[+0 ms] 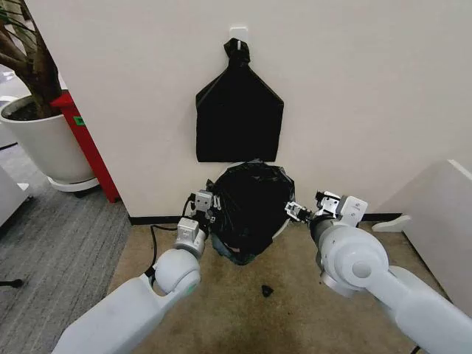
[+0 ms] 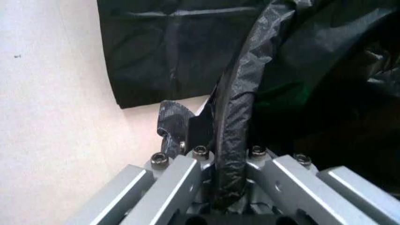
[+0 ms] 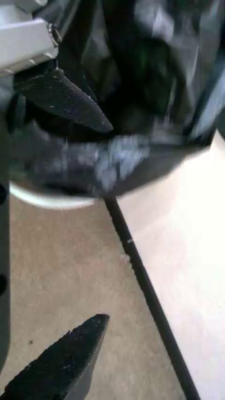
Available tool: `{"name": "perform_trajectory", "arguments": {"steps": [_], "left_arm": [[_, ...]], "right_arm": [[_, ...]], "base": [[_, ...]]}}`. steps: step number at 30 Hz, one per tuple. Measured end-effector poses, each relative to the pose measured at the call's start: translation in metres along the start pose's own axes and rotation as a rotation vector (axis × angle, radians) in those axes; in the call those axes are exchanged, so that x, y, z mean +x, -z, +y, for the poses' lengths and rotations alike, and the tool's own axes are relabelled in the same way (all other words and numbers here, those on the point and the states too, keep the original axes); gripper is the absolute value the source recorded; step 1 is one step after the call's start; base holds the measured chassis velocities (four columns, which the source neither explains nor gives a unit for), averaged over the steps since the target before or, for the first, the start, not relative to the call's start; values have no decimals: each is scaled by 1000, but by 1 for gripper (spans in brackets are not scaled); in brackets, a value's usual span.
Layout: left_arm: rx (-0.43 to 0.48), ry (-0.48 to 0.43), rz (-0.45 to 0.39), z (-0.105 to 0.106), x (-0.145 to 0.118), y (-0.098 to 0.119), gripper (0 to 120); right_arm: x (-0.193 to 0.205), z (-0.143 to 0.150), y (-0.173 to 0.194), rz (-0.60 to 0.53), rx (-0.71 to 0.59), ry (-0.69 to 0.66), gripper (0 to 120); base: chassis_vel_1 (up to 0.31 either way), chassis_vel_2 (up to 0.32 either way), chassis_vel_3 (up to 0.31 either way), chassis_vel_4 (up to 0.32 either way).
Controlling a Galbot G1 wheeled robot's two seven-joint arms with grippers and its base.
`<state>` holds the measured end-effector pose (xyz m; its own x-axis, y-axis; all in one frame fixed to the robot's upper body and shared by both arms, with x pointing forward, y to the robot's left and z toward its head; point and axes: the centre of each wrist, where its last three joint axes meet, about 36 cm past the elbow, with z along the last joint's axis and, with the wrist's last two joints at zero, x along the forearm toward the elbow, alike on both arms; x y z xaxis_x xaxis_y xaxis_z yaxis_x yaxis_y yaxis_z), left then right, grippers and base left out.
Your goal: Place the garbage bag over the trash bin.
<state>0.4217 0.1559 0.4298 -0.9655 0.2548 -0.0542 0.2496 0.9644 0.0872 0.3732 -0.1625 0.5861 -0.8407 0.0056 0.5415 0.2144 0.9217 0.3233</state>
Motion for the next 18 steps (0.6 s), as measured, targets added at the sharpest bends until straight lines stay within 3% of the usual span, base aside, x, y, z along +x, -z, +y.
{"name": "perform_trajectory", "arguments": {"steps": [10,18], "left_arm": [[-16,-12,-15,-2,1,-2,1],[-14,7,-19,3,-7,-1,1]], "right_arm": [[-25,5,-6,37,-19,-54,100],[-12,-8,-9,32,12,-70,100]], "base": [[0,0,0,0],[0,0,0,0]]}}
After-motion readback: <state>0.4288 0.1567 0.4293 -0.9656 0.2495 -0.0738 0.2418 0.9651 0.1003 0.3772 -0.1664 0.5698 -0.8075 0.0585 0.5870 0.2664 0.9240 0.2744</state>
